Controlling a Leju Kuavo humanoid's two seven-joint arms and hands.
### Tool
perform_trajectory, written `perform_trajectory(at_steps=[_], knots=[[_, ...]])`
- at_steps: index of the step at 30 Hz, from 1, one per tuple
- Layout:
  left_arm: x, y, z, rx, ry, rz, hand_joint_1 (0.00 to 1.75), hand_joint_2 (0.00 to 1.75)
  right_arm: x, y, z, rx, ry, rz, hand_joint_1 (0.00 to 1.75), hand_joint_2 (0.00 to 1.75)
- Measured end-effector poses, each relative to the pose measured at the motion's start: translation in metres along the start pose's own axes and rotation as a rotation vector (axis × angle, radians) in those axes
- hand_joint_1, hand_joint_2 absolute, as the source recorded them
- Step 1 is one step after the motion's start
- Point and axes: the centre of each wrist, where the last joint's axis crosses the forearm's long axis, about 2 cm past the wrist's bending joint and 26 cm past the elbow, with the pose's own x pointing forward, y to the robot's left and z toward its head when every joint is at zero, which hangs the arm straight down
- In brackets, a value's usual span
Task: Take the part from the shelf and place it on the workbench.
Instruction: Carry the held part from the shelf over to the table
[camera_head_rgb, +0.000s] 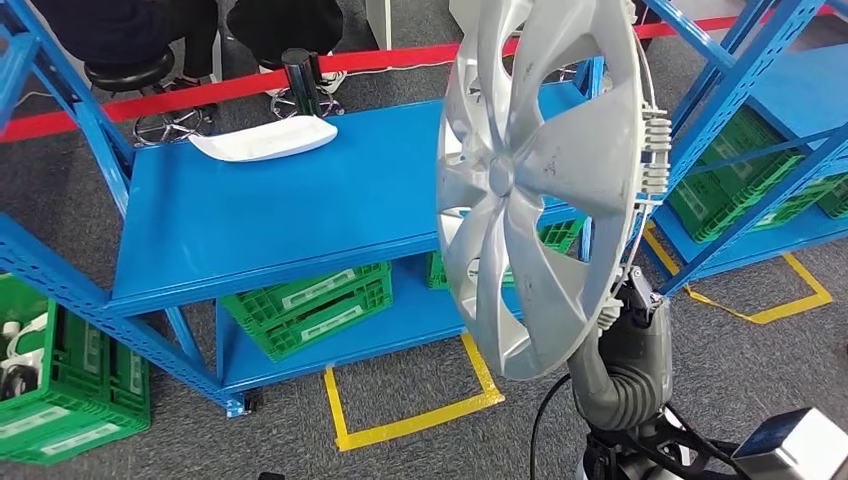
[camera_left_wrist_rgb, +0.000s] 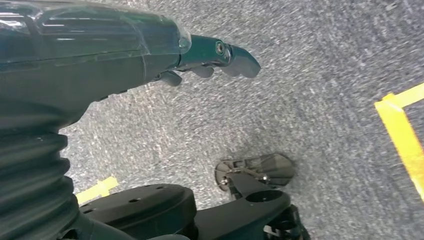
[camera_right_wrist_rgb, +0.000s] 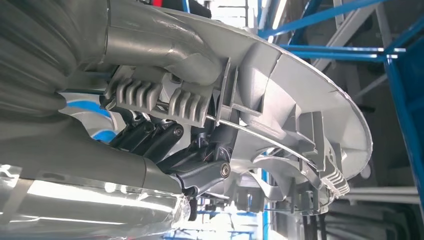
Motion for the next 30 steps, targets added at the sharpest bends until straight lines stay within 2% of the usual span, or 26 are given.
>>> perform_trajectory(at_steps=[7, 30], knots=[[0.001, -0.0059, 0.0012, -0.008, 0.001, -0.001, 0.0, 1.75, 0.0035, -0.0036, -0.0007, -0.007, -0.017, 0.003, 1.75, 1.75], [0.0017, -0.0041, 0.0008, -0.007, 0.005, 0.0, 0.0, 1.75, 0.0032, -0.0048, 0.007, -0.026, -0.001, -0.013, 1.75, 1.75]])
